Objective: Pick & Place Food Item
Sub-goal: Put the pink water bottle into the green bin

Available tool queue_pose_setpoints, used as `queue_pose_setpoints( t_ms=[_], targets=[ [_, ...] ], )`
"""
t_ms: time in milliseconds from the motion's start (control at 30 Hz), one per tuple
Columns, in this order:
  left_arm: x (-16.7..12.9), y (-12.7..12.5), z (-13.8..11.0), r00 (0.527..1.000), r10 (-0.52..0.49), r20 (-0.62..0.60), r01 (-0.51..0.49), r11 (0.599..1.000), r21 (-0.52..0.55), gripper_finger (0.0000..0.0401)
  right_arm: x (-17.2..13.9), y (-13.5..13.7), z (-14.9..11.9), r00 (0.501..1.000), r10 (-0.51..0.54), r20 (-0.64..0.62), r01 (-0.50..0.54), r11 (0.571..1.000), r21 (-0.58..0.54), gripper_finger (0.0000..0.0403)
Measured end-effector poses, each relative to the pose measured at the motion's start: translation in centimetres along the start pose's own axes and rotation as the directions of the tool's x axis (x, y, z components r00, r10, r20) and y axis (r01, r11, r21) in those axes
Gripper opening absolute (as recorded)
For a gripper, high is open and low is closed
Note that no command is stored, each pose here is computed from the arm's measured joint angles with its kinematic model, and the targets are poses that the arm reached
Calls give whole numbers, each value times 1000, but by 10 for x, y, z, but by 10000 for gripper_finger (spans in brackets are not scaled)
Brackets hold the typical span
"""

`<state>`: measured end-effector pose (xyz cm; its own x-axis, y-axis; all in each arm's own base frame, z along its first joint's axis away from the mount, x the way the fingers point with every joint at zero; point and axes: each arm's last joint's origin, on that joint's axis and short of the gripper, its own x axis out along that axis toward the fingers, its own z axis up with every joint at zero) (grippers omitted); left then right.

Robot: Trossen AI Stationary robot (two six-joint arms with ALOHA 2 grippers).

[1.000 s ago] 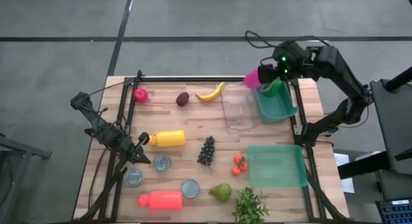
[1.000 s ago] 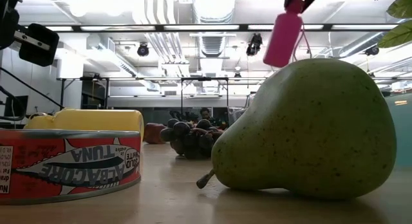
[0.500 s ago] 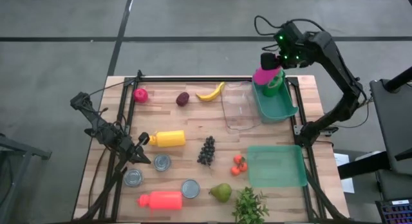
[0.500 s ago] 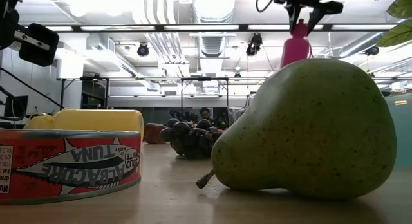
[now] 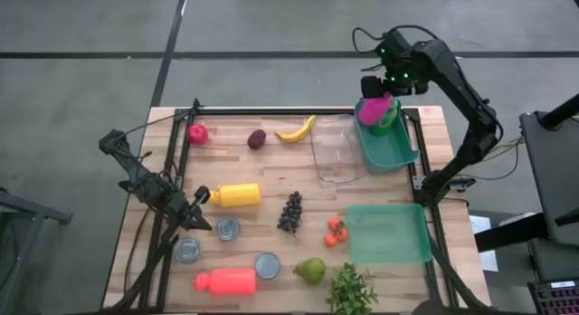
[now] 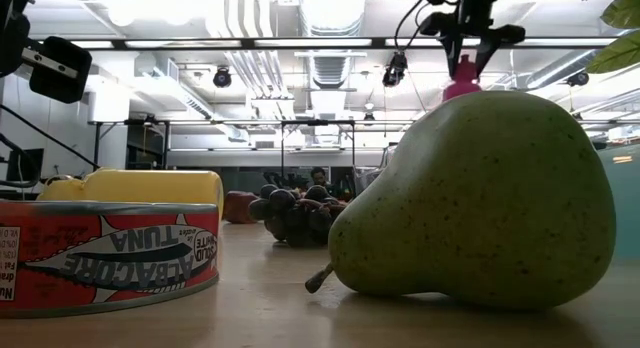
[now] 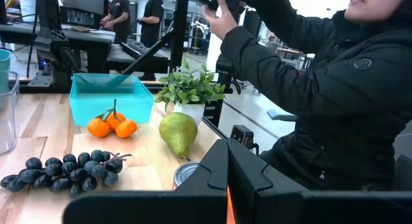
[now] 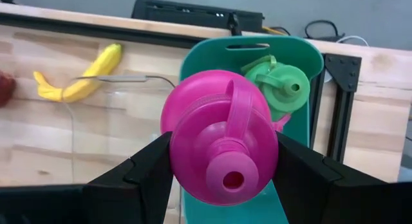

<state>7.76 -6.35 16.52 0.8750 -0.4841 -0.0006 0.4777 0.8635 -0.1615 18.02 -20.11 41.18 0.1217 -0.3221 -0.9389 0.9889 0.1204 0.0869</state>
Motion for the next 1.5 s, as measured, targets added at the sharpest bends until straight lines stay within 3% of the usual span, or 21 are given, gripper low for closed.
queue_pose_setpoints(
  t_ms=[900,1500],
  targets=[
    [0,0,0,1000,0,0,0,1000,0,0,49,6,2,997,-49,-67,49,999,-1,215],
    [0,0,0,1000,0,0,0,1000,0,0,94,9,-4,995,-29,-100,28,999,-16,215]
  ],
)
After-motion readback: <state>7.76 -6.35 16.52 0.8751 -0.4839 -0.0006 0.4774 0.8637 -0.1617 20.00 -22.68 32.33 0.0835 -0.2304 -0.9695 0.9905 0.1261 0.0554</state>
